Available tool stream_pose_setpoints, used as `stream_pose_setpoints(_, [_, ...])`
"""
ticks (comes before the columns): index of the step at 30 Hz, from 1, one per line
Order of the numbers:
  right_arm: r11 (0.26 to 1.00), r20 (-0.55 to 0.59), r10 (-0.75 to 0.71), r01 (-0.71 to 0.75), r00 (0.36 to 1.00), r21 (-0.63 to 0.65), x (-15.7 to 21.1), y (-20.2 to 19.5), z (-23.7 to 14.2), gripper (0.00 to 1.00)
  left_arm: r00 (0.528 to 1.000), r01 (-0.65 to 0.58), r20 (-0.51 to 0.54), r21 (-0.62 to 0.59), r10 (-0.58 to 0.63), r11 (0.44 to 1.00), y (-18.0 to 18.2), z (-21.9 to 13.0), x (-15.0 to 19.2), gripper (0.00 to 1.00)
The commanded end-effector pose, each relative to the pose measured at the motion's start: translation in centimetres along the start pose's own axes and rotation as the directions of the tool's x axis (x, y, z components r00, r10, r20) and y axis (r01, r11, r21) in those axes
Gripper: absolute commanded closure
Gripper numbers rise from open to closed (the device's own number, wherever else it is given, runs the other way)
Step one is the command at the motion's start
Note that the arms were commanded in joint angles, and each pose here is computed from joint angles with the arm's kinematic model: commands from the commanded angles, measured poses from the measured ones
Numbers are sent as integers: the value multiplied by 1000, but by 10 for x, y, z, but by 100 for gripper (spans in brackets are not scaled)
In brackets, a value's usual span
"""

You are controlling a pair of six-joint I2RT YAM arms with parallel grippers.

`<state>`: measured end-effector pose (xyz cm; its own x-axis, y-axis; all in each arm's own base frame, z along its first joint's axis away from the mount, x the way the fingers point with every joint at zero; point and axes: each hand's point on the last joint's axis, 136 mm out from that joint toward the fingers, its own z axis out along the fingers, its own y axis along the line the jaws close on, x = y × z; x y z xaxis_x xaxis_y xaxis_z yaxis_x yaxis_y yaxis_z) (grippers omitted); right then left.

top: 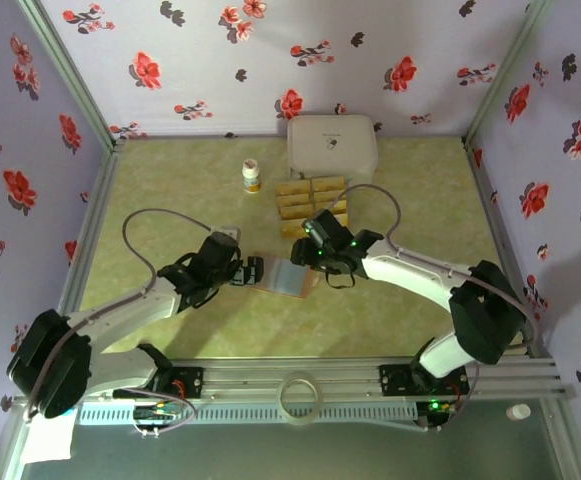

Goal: Put the credit cards into the card holder

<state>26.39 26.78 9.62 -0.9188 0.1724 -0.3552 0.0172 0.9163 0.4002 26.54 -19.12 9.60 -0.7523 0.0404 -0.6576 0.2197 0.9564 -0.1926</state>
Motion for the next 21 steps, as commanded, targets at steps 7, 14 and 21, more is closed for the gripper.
stream_pose_setpoints(7, [988, -48, -39, 46, 998, 148, 20, -47, 18, 41, 998, -17, -59, -37, 15, 999, -1, 21, -2, 0])
stream_pose_setpoints(14, [976, -62, -28, 40, 998, 212, 17, -74, 23, 43, 995, -11, -97, -40, 7, 999, -2, 34, 8, 0])
stream_pose_setpoints(21, [986, -32, -73, 77, 997, 147, -11, -57, 3, 42, 994, 2, -113, -38, -7, 999, -2, 38, 13, 0])
